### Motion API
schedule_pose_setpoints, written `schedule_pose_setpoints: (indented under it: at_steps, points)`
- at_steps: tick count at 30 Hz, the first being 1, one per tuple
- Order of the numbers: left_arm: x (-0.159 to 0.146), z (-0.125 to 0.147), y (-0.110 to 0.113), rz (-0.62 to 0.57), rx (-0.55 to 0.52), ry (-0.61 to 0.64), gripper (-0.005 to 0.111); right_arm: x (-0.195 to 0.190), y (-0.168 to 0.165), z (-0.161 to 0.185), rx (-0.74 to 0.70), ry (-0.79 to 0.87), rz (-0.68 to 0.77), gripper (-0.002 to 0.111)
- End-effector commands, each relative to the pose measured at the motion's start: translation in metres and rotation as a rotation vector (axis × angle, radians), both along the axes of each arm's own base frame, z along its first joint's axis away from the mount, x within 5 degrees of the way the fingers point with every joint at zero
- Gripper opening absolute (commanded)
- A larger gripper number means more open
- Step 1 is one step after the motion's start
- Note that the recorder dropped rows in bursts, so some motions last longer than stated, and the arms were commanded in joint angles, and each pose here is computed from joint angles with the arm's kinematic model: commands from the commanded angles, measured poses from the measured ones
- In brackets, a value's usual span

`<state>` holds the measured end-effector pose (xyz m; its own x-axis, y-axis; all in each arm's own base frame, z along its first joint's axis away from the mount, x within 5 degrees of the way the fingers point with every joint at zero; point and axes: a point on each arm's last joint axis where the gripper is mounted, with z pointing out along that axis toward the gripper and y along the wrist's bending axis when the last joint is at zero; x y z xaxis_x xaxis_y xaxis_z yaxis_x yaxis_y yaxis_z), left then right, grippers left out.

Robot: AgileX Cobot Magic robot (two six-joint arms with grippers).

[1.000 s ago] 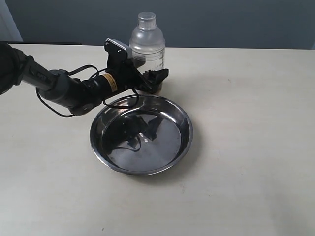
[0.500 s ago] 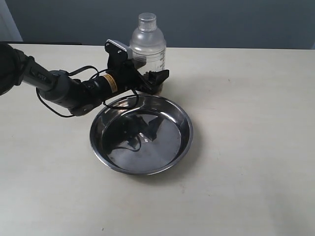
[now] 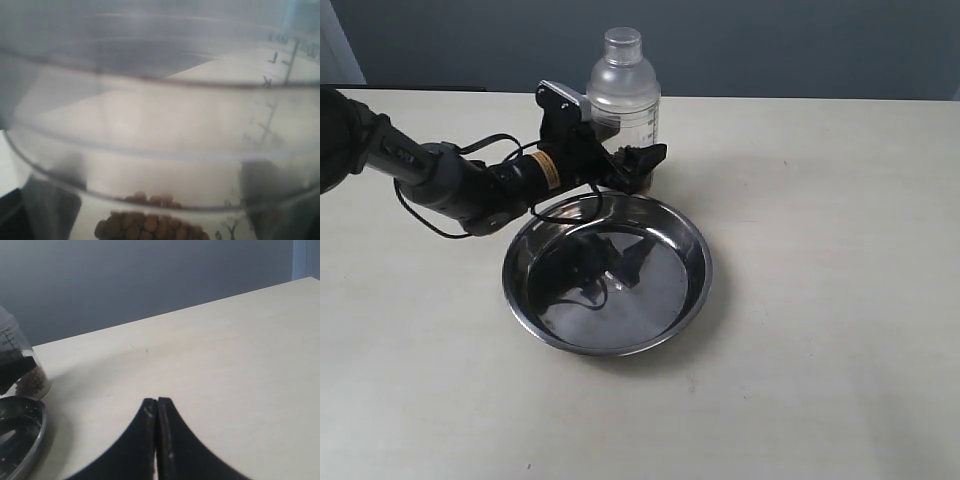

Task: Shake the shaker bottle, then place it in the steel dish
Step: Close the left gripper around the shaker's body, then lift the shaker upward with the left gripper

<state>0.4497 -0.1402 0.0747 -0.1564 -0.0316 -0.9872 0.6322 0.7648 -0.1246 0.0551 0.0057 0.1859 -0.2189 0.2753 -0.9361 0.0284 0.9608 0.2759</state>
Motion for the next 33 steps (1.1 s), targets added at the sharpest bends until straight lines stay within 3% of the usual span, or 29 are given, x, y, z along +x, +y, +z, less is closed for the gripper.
schedule_pose_setpoints:
  at_steps: [1,12,16,21,30,33]
  points:
    - [0.005,0.008,0.003,0.075,-0.055,0.031,0.001,0.0,0.0,0.001,0.001,-0.015,-0.006,-0.001]
    - [0.007,0.08,0.005,0.122,-0.014,0.017,0.001,0.0,0.0,0.001,0.001,-0.015,-0.006,-0.001]
    - [-0.004,0.115,0.0,0.026,0.059,0.001,0.0,0.0,0.0,0.001,0.001,-0.015,-0.006,-0.001]
    - [-0.039,0.153,-0.011,-0.106,0.04,-0.012,0.0,0.0,0.0,0.001,0.001,-0.015,-0.006,-0.001]
    - [-0.101,0.173,0.007,-0.042,0.028,0.049,0.0,0.0,0.0,0.001,0.001,-0.015,-0.006,-0.001]
    - [-0.133,0.164,-0.013,-0.218,0.068,0.029,0.0,0.0,0.0,0.001,0.001,-0.015,-0.006,-0.001]
